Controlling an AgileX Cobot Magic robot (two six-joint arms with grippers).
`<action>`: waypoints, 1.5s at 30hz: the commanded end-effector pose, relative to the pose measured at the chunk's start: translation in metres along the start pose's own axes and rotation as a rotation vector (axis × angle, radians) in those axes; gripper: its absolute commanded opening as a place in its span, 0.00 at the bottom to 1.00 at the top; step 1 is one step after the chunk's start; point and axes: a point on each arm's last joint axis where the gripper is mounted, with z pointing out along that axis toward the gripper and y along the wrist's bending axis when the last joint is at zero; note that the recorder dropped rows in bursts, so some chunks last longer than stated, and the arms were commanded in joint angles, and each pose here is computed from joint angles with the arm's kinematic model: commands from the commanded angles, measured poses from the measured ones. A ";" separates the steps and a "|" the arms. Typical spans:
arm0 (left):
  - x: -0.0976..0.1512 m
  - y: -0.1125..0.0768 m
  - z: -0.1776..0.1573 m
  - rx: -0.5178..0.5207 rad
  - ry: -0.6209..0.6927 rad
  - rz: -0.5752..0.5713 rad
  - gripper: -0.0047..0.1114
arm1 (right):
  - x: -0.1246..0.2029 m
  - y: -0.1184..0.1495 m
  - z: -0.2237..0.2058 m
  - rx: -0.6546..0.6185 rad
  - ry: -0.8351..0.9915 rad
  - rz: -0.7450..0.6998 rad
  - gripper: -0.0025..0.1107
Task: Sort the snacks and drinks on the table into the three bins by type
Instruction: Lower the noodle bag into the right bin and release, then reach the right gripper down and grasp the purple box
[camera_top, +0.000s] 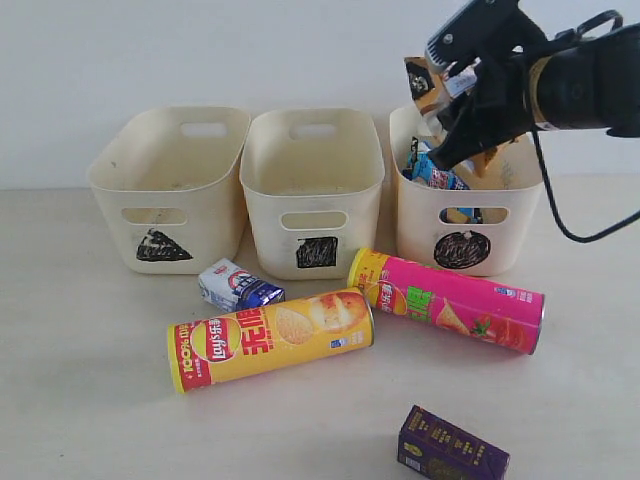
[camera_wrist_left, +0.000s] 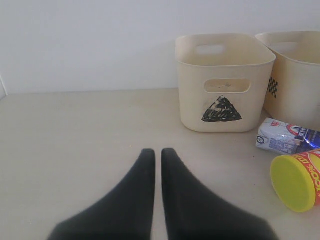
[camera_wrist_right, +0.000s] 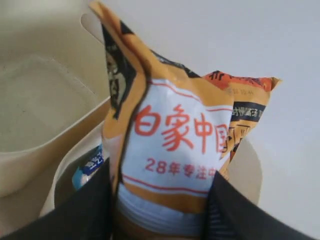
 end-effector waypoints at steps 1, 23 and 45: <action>0.001 0.000 0.000 0.002 -0.004 -0.014 0.07 | 0.002 -0.004 0.028 0.019 0.019 -0.018 0.02; 0.001 0.000 0.000 0.002 -0.004 -0.014 0.07 | 0.028 -0.002 0.076 0.116 0.145 0.058 0.65; 0.001 0.000 0.000 0.002 -0.004 -0.014 0.07 | -0.010 -0.038 -0.025 0.169 0.377 0.337 0.03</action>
